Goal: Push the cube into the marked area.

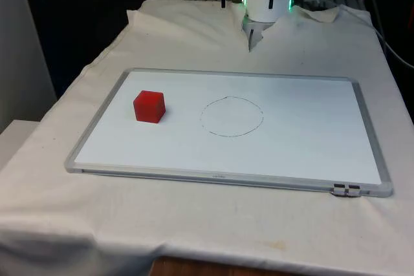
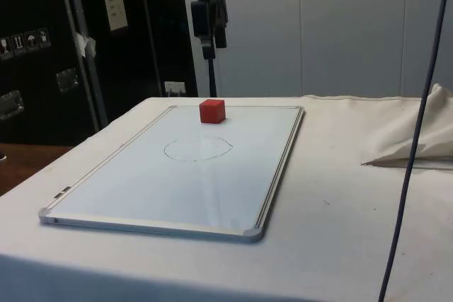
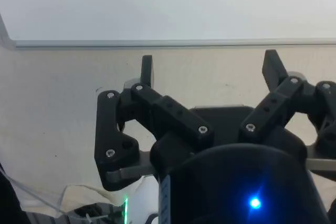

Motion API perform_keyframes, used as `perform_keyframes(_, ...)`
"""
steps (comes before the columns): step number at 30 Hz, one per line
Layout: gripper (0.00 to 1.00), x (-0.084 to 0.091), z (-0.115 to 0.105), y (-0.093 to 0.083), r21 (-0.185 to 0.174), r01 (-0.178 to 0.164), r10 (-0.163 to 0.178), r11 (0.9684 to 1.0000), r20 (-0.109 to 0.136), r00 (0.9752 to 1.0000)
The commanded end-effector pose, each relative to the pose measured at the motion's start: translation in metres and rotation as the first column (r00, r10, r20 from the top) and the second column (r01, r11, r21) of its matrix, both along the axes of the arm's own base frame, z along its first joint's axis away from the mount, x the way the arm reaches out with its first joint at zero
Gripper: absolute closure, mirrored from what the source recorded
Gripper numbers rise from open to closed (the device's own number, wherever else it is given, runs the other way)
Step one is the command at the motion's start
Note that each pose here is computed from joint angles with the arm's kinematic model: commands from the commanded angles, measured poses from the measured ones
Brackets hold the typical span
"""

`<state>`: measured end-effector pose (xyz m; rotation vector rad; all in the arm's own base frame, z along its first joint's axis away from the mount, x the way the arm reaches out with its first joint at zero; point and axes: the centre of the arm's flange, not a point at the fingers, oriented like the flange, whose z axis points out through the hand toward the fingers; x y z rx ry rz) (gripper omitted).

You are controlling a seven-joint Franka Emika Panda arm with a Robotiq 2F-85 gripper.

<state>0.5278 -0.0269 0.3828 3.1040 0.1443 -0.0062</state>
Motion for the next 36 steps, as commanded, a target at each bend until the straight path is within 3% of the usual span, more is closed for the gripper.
perform_keyframes(1, 0.04, 0.000, 0.000, 0.000, 0.000, 0.000, 0.000, 1.0000, 0.000, 1.0000)
perform_keyframes(3, 0.09, 0.000, 0.000, 0.000, 0.000, 0.000, 0.000, 1.0000, 0.000, 1.0000)
perform_keyframes(6, 0.30, 0.000, 0.000, 0.000, 0.000, 0.000, 0.000, 1.0000, 0.000, 1.0000)
perform_keyframes(12, 0.54, 0.000, 0.000, 0.000, 0.000, 0.000, 0.000, 1.0000, 0.000, 1.0000)
perform_keyframes(13, 0.64, 0.000, 0.000, 0.000, 0.000, 0.000, 0.000, 1.0000, 0.000, 1.0000)
perform_keyframes(15, 0.76, 0.000, 0.000, 0.000, 0.000, 0.000, 0.000, 1.0000, 0.000, 1.0000)
perform_keyframes(20, 1.00, 0.000, 0.000, 0.000, 0.000, 0.000, 0.000, 1.0000, 0.000, 1.0000)
perform_keyframes(30, 1.00, 0.001, 0.000, -0.003, 0.000, 0.011, -0.011, 0.9999, 0.002, 0.9999)
perform_keyframes(36, 1.00, 0.010, 0.000, -0.022, -0.016, 0.022, -0.022, 0.9996, 0.012, 0.9997)
